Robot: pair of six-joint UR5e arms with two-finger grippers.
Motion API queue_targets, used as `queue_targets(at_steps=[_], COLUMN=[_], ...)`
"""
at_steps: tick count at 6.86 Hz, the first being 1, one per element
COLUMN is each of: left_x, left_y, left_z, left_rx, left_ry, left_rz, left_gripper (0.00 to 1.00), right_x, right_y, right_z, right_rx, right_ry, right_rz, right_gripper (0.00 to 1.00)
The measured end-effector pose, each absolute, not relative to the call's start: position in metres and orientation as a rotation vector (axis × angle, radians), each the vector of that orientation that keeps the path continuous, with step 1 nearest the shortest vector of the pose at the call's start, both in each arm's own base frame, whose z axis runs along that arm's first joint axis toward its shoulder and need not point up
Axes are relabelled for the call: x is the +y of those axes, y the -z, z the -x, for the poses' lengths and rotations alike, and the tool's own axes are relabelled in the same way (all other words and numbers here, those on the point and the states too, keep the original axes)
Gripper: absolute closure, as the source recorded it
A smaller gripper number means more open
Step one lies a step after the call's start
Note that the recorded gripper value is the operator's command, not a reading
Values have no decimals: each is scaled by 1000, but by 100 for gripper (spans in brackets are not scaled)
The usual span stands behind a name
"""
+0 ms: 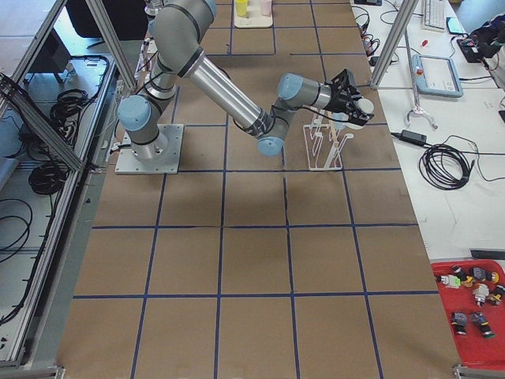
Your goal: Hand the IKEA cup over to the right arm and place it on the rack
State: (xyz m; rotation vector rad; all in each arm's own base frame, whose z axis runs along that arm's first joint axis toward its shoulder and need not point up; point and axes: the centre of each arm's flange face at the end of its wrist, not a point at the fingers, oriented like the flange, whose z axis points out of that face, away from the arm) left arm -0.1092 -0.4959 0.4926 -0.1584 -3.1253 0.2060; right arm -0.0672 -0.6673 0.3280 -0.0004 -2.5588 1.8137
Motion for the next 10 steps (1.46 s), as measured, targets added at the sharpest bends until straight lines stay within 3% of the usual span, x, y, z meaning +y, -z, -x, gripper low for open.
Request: queue_targets(at_steps=[8, 9, 10], left_x=[-495, -495, -494], left_y=[-477, -476, -475], left_z=[125, 126, 127], left_rx=[-3126, -3126, -3126], left_ry=[-154, -152, -149], left_rz=[90, 91, 91], left_gripper=[0, 0, 0], right_x=[-665, -663, -662], right_y=[-271, -270, -268], right_z=[71, 68, 67], right_rx=[-2633, -2638, -2645], right_ry=[-1676, -1670, -1664], right_rz=[57, 57, 57], right_gripper=[84, 77, 11])
